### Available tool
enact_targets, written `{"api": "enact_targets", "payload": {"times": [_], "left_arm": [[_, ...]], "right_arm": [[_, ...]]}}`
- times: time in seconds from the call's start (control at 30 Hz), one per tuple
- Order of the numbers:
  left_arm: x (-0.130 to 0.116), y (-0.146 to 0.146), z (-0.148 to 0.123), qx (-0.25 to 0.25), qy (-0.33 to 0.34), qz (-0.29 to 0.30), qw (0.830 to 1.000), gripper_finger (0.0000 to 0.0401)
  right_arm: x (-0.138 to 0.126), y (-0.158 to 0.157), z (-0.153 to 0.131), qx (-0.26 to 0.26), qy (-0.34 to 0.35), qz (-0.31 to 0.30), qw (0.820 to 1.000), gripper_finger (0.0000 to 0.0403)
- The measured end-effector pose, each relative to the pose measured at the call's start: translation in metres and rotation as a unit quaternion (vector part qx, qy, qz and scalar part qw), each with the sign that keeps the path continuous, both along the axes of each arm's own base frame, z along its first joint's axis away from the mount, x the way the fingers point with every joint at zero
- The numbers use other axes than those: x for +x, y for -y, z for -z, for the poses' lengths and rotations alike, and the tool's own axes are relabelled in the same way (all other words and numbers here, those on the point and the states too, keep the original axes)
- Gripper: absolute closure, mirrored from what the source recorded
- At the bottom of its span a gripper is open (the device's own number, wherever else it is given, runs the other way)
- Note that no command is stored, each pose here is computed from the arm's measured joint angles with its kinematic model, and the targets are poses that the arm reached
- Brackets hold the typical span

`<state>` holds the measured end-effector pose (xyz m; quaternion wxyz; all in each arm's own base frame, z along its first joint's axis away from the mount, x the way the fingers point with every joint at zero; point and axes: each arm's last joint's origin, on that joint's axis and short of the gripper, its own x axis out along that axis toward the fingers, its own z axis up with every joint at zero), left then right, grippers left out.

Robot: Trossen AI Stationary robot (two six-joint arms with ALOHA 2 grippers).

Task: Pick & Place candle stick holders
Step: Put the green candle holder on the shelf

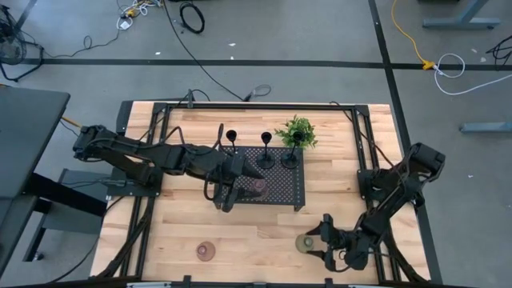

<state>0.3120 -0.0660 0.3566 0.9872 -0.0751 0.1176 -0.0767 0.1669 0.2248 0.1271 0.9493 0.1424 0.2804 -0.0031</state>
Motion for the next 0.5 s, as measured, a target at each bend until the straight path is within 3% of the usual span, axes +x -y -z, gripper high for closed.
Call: {"api": "enact_targets", "payload": {"times": [0.33,0.5], "left_arm": [[-0.0002,0.0000,0.0013,-0.008,-0.008,-0.002,1.000,0.0147],[-0.0002,-0.0004,0.0016,-0.006,-0.009,-0.008,1.000,0.0147]], "right_arm": [[0.0092,-0.0011,0.0057,-0.012,0.026,0.010,1.000,0.0097],[0.0097,-0.0008,0.0064,-0.007,0.016,0.002,1.000,0.0133]]}}
